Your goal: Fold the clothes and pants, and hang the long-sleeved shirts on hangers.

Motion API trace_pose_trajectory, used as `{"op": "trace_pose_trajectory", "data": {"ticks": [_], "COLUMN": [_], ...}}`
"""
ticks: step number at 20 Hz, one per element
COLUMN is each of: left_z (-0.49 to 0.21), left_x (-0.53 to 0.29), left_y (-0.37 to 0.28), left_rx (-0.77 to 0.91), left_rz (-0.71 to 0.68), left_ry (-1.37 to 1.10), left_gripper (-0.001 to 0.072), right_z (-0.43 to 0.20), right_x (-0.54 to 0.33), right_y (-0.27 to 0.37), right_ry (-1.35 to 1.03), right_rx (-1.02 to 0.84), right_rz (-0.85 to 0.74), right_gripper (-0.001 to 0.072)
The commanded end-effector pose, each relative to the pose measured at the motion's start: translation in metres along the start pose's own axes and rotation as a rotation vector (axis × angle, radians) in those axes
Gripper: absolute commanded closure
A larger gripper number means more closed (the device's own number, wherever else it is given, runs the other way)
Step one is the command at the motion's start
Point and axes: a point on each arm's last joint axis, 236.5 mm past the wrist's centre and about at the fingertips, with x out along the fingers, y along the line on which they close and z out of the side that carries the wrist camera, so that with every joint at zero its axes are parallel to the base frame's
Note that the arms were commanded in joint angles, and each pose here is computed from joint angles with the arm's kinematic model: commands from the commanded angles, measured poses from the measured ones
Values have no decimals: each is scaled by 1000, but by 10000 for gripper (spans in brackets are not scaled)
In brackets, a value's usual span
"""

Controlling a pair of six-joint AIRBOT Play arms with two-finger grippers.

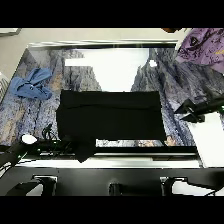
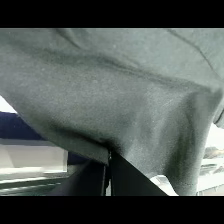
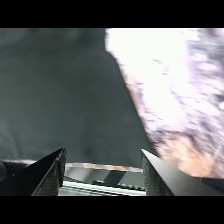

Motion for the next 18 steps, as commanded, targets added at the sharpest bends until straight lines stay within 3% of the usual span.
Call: {"op": "trace_pose_trajectory", "data": {"ticks": [1, 8, 16, 17, 18], "left_z": [-1, -4, -4, -4, -4], "left_x": [0, 0, 0, 0, 0], "left_y": [-1, -2, -2, -2, -2], "left_rx": [7, 6, 2, 2, 2], "left_rz": [-3, -4, -4, -4, -4], "left_ry": [6, 17, 16, 16, 17], "left_gripper": [687, 687, 687, 687, 687], "right_z": [-18, -66, -78, -80, -82], "right_x": [5, 82, 112, 115, 116], "right_y": [-30, -42, -27, -23, -20], "right_ry": [38, 144, 189, 200, 205], "right_rx": [111, 93, 25, 15, 7], "right_rz": [53, 61, 18, 14, 17], "right_gripper": [169, 169, 173, 214, 322]}}
